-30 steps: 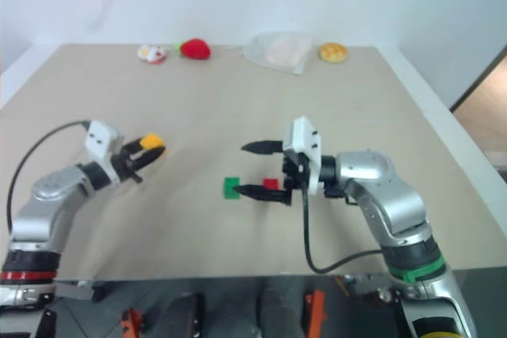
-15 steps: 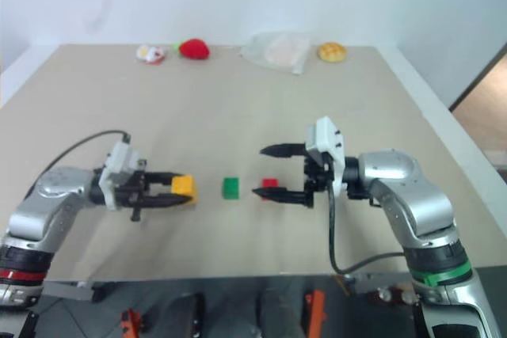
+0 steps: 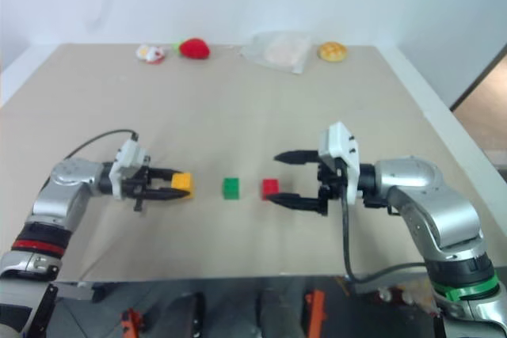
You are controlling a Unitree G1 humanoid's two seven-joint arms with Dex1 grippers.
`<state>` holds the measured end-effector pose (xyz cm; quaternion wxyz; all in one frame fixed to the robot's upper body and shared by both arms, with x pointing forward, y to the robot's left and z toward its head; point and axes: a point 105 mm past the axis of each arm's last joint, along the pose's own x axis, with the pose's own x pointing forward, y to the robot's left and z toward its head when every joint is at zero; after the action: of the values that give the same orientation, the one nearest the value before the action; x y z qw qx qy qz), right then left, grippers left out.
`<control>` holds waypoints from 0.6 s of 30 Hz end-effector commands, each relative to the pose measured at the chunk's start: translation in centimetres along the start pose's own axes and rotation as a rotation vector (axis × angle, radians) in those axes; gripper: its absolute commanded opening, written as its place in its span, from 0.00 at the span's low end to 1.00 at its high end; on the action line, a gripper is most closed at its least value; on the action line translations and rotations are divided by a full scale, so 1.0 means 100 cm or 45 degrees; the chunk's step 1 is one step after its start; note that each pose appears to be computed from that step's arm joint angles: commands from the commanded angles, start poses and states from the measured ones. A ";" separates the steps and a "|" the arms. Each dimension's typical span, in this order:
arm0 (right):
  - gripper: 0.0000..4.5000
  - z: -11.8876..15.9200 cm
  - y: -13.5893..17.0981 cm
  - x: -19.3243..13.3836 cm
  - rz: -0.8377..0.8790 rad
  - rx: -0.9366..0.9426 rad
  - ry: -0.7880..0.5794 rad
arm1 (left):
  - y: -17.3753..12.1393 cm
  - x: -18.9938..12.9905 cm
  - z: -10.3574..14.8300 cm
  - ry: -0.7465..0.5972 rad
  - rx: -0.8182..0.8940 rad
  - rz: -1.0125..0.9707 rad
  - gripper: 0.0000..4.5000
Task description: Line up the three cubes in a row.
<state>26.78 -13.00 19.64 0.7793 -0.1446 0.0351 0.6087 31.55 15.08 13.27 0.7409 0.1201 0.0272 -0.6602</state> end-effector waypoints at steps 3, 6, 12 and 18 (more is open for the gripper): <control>0.95 0.007 -0.006 -0.009 -0.043 -0.026 -0.022 | 0.003 0.003 0.004 -0.007 0.060 -0.015 0.30; 0.95 0.007 -0.007 -0.009 -0.051 -0.026 -0.026 | 0.005 0.003 0.001 -0.006 0.059 -0.003 0.30; 0.95 0.009 -0.008 -0.007 -0.052 -0.032 -0.030 | 0.006 0.002 -0.004 0.008 0.052 -0.001 0.30; 0.95 0.010 -0.008 -0.005 -0.049 -0.038 -0.037 | 0.011 0.006 -0.011 0.019 0.083 0.022 0.30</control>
<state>27.35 -13.44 19.83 0.7885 -0.1408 0.0344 0.5977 32.46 14.98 11.34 0.7449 0.1307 0.0314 -0.6535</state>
